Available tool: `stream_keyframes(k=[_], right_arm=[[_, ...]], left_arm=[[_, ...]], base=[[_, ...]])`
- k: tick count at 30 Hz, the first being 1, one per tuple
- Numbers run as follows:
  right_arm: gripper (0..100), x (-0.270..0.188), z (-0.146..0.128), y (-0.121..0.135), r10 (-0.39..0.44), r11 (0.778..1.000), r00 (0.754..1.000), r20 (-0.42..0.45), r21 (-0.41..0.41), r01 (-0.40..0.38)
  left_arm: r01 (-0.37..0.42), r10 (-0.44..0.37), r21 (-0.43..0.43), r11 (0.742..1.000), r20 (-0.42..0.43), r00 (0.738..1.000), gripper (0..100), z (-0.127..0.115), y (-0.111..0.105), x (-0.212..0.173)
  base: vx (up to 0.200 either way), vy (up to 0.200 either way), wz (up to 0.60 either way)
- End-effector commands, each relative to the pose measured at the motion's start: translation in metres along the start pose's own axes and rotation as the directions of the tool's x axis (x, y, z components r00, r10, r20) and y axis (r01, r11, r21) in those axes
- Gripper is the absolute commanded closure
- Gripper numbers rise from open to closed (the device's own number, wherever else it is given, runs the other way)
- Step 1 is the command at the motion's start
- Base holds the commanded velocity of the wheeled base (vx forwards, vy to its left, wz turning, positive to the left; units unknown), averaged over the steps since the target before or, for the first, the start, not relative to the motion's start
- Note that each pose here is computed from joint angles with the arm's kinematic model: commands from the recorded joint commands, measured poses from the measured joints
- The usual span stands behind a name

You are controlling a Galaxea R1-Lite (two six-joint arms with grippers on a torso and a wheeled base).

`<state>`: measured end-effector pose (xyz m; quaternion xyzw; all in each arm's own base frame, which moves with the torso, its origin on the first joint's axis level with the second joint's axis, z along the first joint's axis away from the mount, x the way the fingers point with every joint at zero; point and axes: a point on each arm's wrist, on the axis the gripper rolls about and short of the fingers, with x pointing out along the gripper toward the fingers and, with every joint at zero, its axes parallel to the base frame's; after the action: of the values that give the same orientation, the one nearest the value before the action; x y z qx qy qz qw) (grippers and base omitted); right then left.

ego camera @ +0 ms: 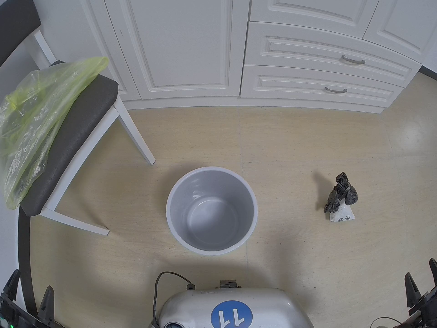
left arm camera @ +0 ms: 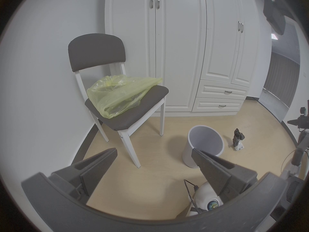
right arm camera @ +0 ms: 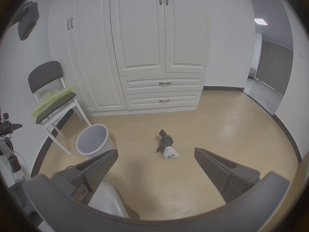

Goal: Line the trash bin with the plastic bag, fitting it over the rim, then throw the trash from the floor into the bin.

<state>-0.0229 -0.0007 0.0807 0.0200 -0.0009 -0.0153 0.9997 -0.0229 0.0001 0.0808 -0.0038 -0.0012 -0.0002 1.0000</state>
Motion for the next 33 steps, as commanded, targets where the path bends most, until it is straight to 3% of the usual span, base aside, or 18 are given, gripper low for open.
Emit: stream_keyframes(k=[1,33], right_arm=[[0,-0.0002,-0.0044,-0.0002,0.000,1.000,1.000,0.002,0.000,0.000],[0,-0.0002,-0.0044,-0.0003,-0.003,1.000,1.000,0.002,-0.002,0.003]], left_arm=[[0.000,0.000,-0.002,1.000,-0.001,1.000,0,-0.0052,0.0000,0.0001],[-0.007,0.007,-0.012,1.000,0.001,1.000,0,-0.0050,0.0002,0.0001]], base=[[0.000,0.000,0.00],[0.000,0.000,0.00]])
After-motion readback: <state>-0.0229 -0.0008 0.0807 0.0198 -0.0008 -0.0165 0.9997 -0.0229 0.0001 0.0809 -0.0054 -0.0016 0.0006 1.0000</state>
